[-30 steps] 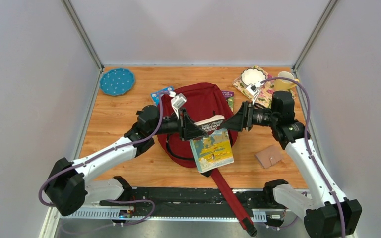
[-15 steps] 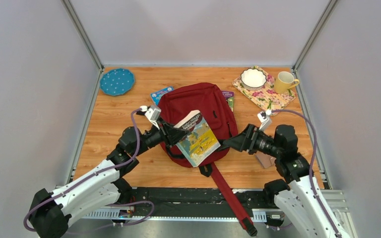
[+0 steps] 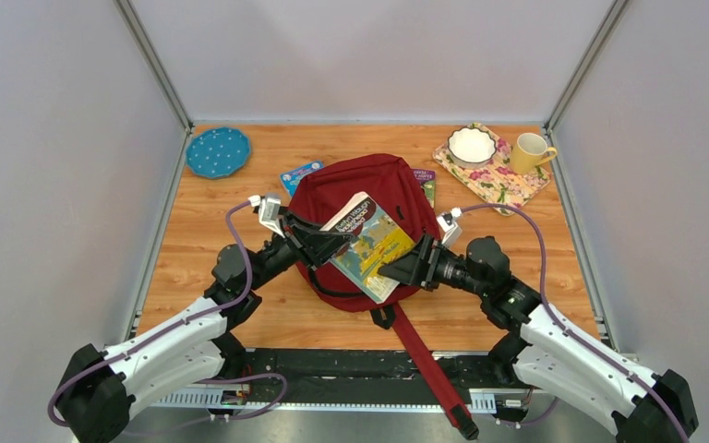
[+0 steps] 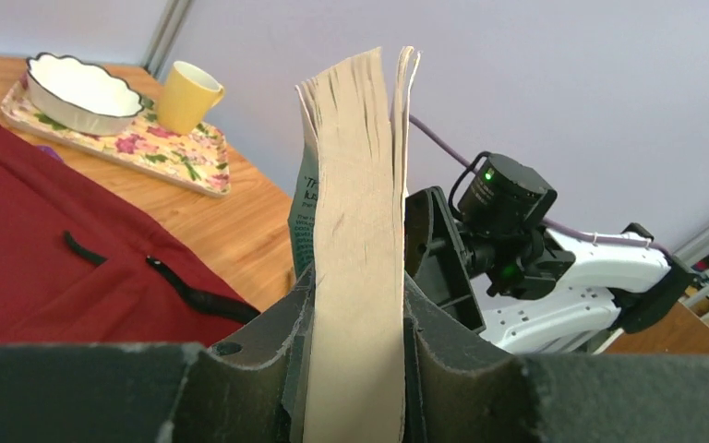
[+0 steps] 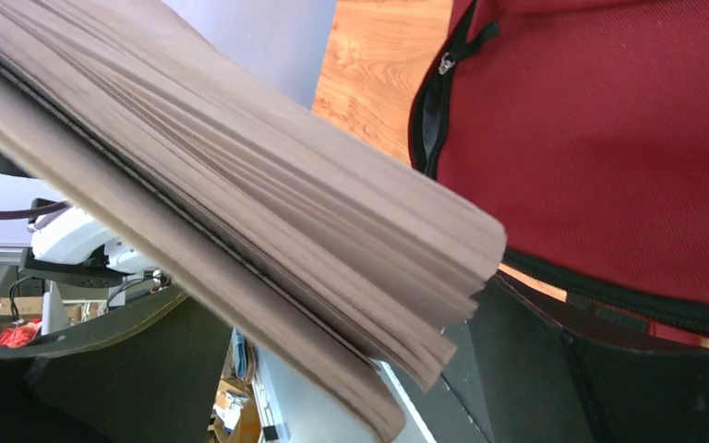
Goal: Pack the student bag
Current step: Pick up the book from the center of the board, then place the book in the student bag.
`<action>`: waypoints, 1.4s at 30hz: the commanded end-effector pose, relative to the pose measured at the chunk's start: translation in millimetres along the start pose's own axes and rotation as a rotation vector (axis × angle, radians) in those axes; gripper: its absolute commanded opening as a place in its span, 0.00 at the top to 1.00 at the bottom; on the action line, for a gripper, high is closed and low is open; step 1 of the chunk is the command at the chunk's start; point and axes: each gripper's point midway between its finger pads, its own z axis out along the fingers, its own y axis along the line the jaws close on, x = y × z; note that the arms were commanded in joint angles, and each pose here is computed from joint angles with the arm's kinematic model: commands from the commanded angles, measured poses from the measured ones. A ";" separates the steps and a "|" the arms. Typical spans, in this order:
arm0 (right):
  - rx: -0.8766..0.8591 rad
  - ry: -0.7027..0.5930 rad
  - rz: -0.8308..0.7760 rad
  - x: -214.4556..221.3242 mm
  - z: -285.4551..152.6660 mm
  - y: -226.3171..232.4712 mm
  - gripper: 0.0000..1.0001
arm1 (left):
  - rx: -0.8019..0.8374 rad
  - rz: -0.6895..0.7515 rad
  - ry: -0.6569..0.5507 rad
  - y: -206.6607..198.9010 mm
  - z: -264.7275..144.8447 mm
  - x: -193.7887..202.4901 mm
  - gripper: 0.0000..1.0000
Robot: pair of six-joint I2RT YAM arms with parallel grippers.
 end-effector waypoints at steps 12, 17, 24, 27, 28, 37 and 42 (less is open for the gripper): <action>-0.358 -0.180 -0.103 -36.2 -12.8 80.0 0.37 | 0.249 -0.085 -0.169 -53.5 -5.0 -44.2 1.00; -0.391 -0.221 -0.109 -38.7 -24.7 87.8 0.80 | 0.214 -0.108 -0.165 -42.2 -5.4 -40.0 1.00; -0.253 -0.317 -0.143 -52.0 -39.8 74.8 1.00 | -0.038 -0.017 0.006 5.0 1.1 -11.2 0.35; -0.116 -0.386 -0.153 -63.4 -49.6 57.2 1.00 | -0.262 0.088 0.116 44.9 -8.5 0.7 0.29; -0.069 -0.447 -0.153 -72.2 -58.9 51.6 1.00 | -0.304 0.123 0.141 52.8 -12.1 2.5 0.29; 0.233 -0.756 -0.165 -108.7 -133.7 14.8 1.00 | -0.271 0.439 0.626 75.8 -20.2 76.8 0.26; 0.356 -0.822 -0.182 -113.1 -166.9 3.8 1.00 | -0.082 0.519 0.803 53.5 -10.2 123.5 0.25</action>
